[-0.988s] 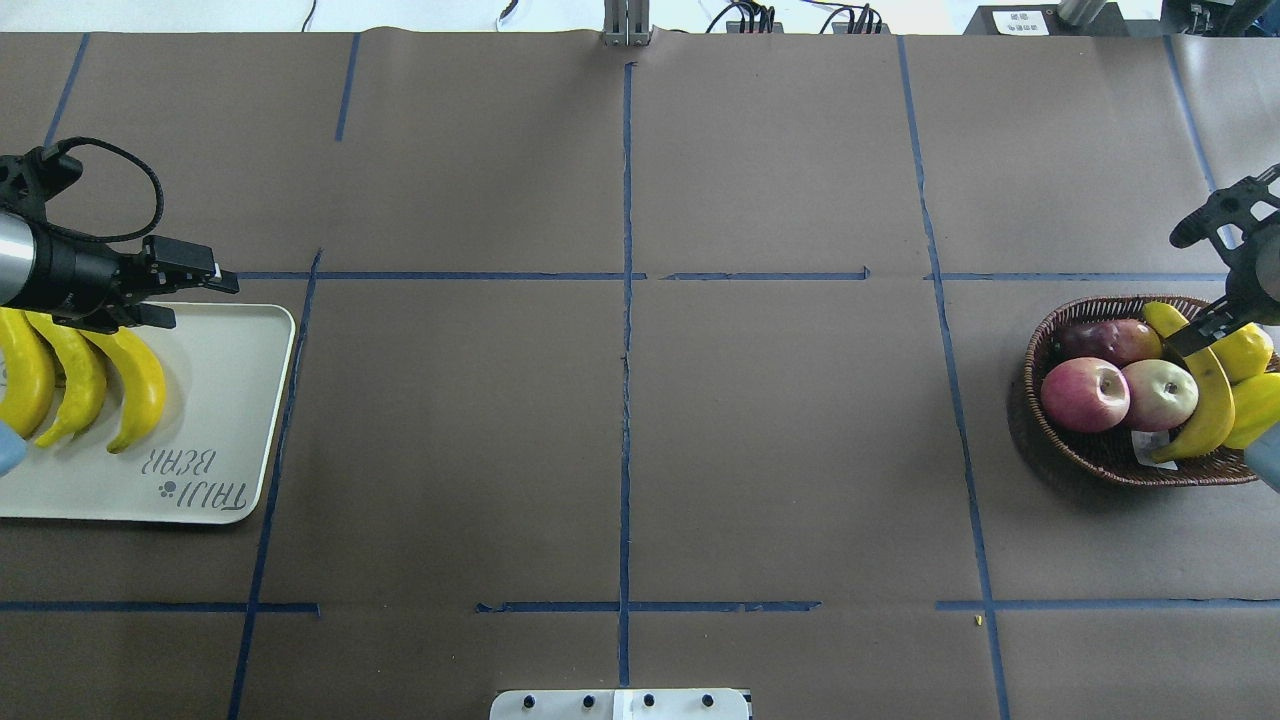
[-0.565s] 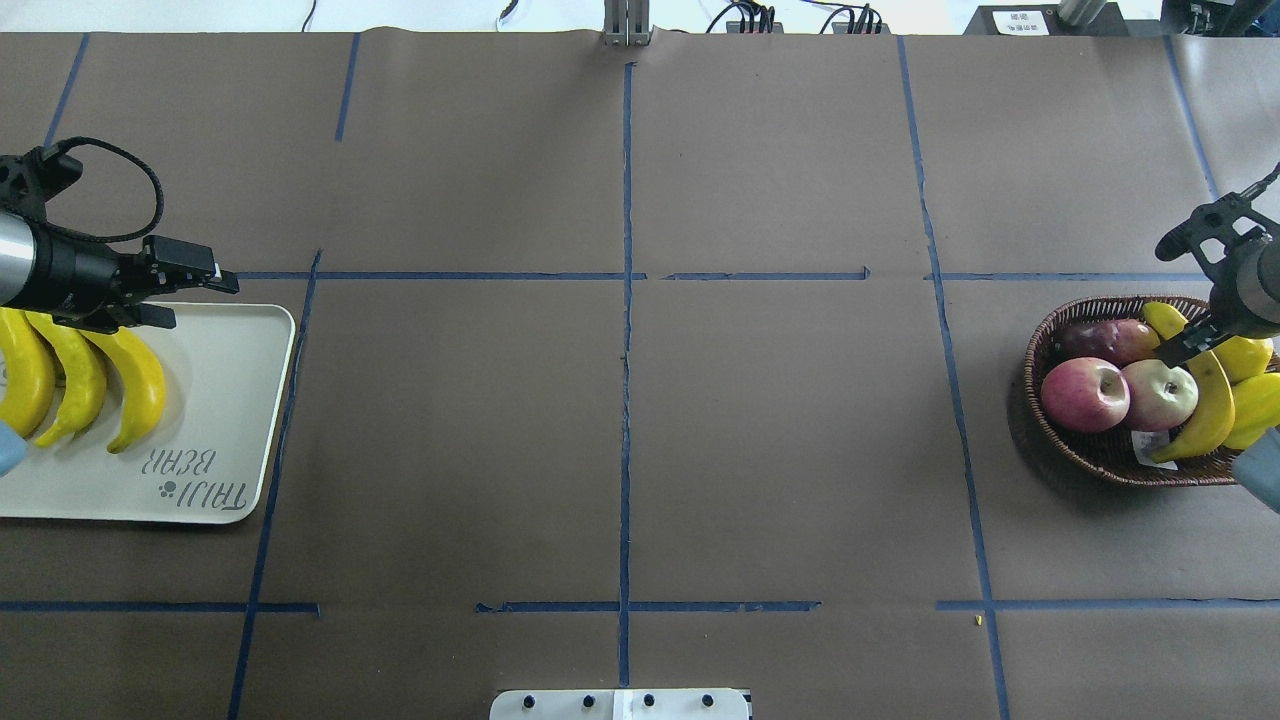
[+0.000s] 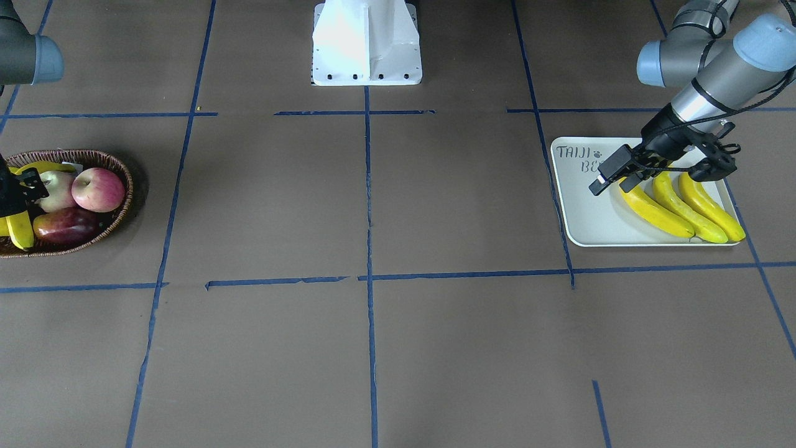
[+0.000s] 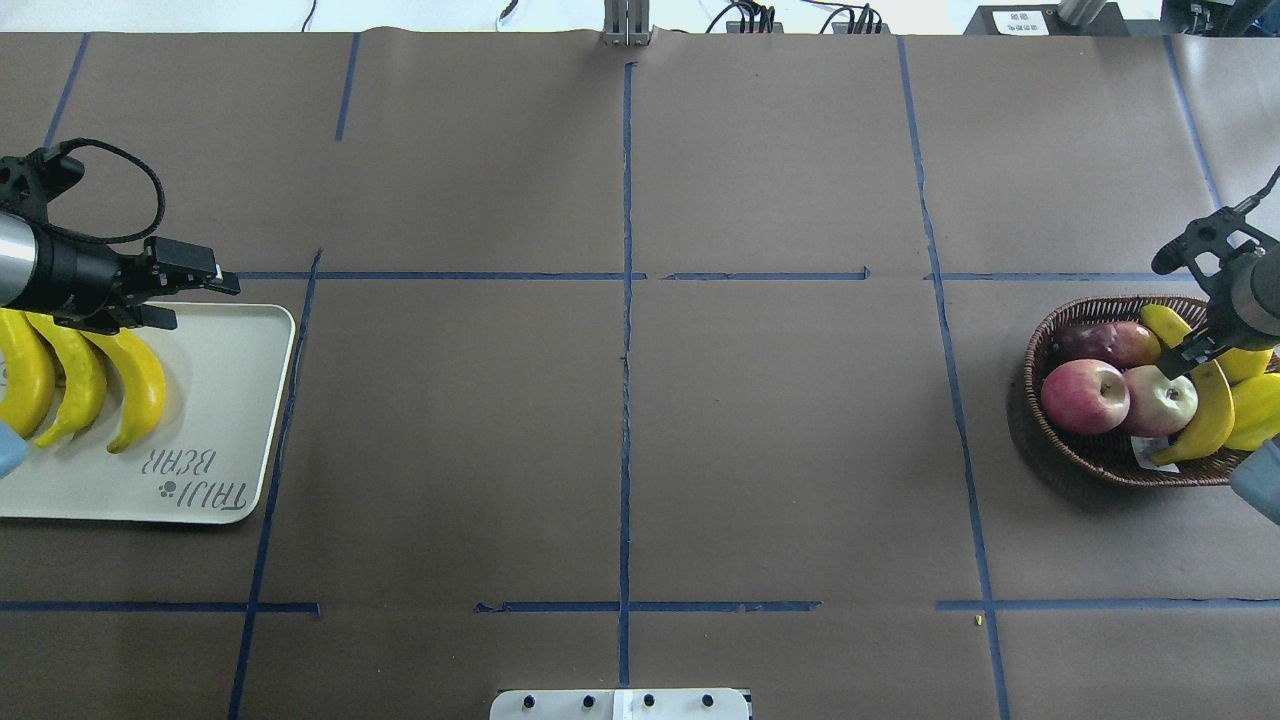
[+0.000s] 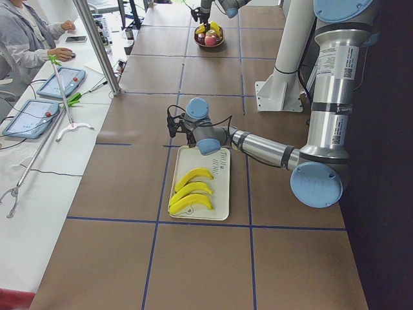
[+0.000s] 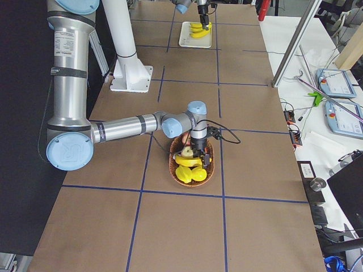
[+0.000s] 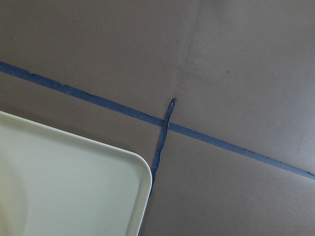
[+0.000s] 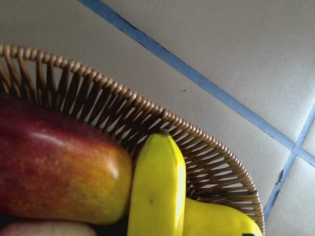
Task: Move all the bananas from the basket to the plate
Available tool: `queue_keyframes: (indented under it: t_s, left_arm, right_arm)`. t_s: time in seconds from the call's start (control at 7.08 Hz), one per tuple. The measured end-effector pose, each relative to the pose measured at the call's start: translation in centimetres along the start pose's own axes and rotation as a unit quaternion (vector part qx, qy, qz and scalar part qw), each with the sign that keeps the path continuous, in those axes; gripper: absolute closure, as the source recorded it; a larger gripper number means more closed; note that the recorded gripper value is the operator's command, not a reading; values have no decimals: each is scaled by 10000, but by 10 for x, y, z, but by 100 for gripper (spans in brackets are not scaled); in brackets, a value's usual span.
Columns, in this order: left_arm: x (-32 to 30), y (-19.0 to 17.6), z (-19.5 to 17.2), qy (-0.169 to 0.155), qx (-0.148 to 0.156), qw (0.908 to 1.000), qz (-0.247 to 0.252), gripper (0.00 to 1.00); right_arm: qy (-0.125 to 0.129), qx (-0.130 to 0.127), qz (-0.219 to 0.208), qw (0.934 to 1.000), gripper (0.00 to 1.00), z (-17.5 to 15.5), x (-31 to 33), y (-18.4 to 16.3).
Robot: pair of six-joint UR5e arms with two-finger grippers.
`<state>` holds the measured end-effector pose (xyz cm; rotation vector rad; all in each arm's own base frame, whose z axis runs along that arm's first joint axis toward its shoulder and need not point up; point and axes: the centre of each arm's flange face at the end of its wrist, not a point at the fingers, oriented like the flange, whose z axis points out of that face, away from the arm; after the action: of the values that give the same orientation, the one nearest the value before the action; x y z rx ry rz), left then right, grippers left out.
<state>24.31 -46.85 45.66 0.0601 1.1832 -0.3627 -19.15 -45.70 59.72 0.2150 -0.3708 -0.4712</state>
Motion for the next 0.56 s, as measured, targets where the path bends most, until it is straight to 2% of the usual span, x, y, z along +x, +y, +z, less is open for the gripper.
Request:
queue_keyframes:
  t_s: [0.14, 0.28, 0.56]
  left_arm:
    - [0, 1, 1, -5, -17, 10000, 5, 0]
    - [0, 2, 2, -10, -24, 10000, 5, 0]
    - [0, 2, 3, -14, -30, 10000, 5, 0]
  right_arm:
    - [7, -34, -26, 10000, 67, 2, -2, 3]
    - [9, -51, -50, 10000, 84, 4, -2, 5]
    - [3, -53, -91, 9999, 97, 3, -3, 7]
